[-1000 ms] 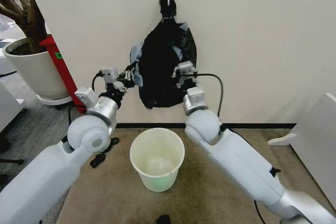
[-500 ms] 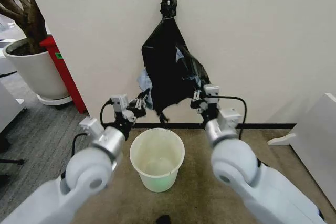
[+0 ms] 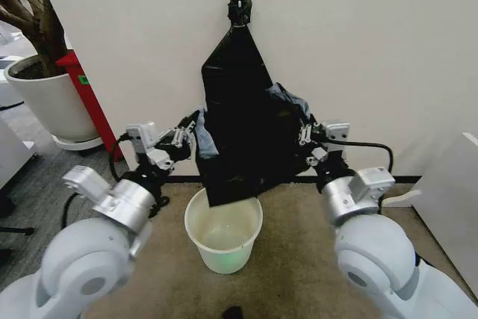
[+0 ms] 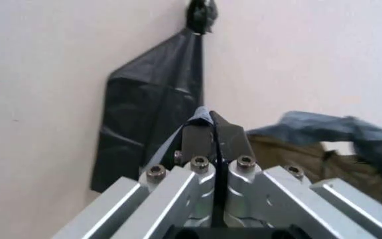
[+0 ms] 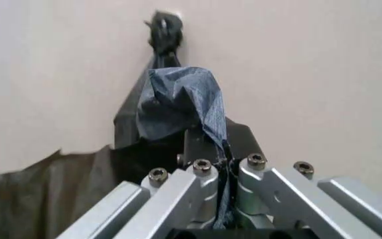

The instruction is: Place the garbage bag over the trash bin.

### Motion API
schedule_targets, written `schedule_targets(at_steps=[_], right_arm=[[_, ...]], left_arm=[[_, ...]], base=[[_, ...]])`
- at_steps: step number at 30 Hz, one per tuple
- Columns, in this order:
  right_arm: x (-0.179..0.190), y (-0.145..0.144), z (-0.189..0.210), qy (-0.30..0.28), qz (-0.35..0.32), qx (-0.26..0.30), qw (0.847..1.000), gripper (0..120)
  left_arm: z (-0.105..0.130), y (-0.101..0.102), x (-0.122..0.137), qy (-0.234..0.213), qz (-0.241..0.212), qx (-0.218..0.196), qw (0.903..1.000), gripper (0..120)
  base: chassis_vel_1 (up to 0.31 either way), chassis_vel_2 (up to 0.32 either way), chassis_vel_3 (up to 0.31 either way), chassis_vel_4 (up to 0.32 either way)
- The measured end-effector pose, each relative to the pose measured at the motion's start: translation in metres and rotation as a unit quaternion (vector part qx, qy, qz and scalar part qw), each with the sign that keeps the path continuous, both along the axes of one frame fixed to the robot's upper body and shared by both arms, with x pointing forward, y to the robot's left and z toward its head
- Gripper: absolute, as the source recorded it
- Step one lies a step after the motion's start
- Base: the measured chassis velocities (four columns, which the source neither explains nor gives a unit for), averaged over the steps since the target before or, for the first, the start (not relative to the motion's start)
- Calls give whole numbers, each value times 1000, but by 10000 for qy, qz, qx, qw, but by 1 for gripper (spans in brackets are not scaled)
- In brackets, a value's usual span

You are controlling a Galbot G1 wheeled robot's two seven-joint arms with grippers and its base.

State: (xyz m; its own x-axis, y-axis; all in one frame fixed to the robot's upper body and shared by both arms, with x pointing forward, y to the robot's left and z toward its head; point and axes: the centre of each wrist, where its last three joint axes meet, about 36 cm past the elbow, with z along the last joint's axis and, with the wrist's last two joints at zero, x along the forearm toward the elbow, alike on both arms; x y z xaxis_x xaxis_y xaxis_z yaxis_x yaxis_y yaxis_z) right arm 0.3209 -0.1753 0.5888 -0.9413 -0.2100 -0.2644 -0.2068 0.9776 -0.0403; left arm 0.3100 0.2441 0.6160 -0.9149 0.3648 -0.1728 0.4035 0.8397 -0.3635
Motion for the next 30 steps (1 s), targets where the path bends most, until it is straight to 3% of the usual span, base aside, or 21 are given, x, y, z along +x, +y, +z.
schedule_targets(at_steps=[6,14,22,30], right_arm=[[-8,4,-19,-148,53,-214,9996,0],[4,14,-30,-321,217,-190,9991,0],[25,26,-37,-685,411,12,9968,0],[25,29,-41,-815,498,52,9954,0]], left_arm=[[7,21,-2,-12,394,137,9991,0],[24,40,-1,-545,757,155,9955,0],[39,44,1,-1027,769,116,9917,0],[17,34,0,-1061,630,-82,9923,0]], base=[[0,0,0,0],[0,0,0,0],[0,0,0,0],[0,0,0,0]])
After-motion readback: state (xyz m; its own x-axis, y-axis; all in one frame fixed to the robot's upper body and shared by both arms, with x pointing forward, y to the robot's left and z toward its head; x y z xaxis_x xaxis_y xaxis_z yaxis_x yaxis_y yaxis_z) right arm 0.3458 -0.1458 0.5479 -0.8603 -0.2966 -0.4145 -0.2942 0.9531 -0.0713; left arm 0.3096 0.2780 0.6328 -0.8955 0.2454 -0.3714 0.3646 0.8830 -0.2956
